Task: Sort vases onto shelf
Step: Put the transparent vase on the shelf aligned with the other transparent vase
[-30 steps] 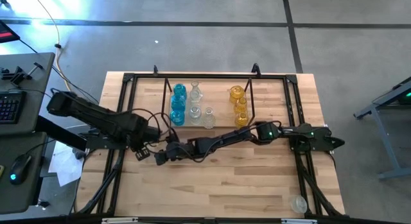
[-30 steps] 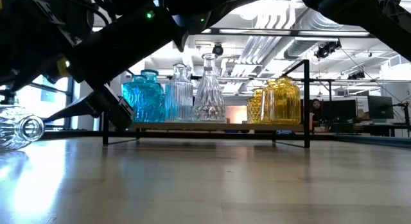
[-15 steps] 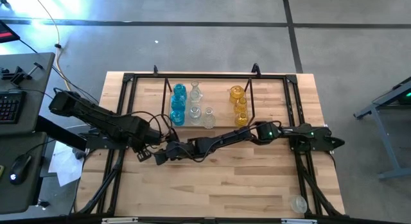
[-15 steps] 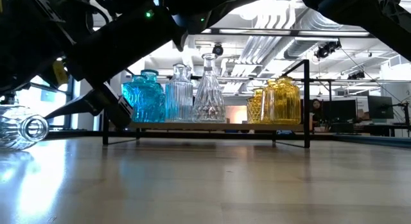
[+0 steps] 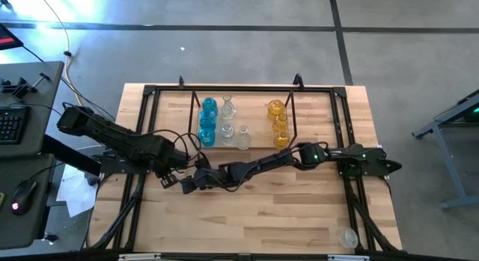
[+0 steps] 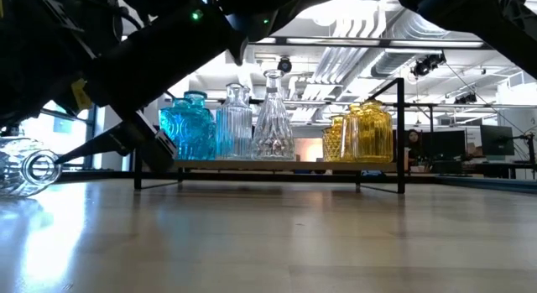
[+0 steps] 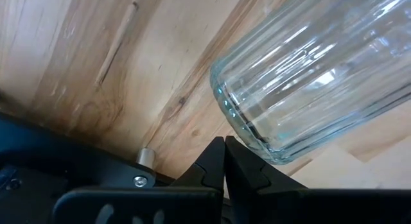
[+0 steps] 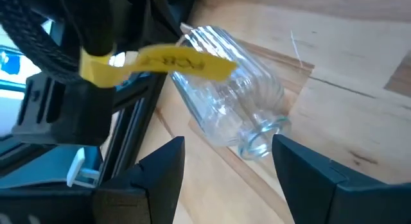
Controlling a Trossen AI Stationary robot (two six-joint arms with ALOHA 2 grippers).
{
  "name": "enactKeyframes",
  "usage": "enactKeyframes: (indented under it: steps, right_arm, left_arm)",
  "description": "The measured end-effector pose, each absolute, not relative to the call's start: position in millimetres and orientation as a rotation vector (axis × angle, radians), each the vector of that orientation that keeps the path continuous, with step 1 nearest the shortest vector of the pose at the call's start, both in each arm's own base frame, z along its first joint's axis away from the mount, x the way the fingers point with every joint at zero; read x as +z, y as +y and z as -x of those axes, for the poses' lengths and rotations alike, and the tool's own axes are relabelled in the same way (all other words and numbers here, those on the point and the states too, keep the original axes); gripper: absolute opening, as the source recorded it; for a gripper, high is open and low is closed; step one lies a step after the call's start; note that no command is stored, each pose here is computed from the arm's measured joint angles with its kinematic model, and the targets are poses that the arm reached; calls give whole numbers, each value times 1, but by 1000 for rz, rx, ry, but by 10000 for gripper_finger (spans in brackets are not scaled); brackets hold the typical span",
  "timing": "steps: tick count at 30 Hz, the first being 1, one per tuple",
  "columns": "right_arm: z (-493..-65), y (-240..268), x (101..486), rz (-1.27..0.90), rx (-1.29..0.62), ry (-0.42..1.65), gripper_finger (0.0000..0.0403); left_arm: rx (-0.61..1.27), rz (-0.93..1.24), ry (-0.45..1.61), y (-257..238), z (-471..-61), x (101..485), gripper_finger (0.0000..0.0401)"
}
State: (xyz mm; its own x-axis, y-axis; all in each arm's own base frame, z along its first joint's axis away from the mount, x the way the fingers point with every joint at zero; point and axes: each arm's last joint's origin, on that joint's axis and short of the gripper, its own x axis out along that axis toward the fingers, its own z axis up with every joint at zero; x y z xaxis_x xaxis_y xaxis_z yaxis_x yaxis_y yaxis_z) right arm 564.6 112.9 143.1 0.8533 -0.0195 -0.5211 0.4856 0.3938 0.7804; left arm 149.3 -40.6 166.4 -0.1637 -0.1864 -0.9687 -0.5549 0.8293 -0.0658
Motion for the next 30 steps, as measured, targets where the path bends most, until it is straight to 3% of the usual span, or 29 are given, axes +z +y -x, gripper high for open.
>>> enactKeyframes:
  steps: [26,30]
  right_arm:
    - [-566,111,137,-1135,-384,427,215]
    - [-566,110,137,-1112,-383,427,193]
  left_arm:
    - [261,667,1620,-46,-165,171,0]
    - [266,664,1625,-46,-165,171,0]
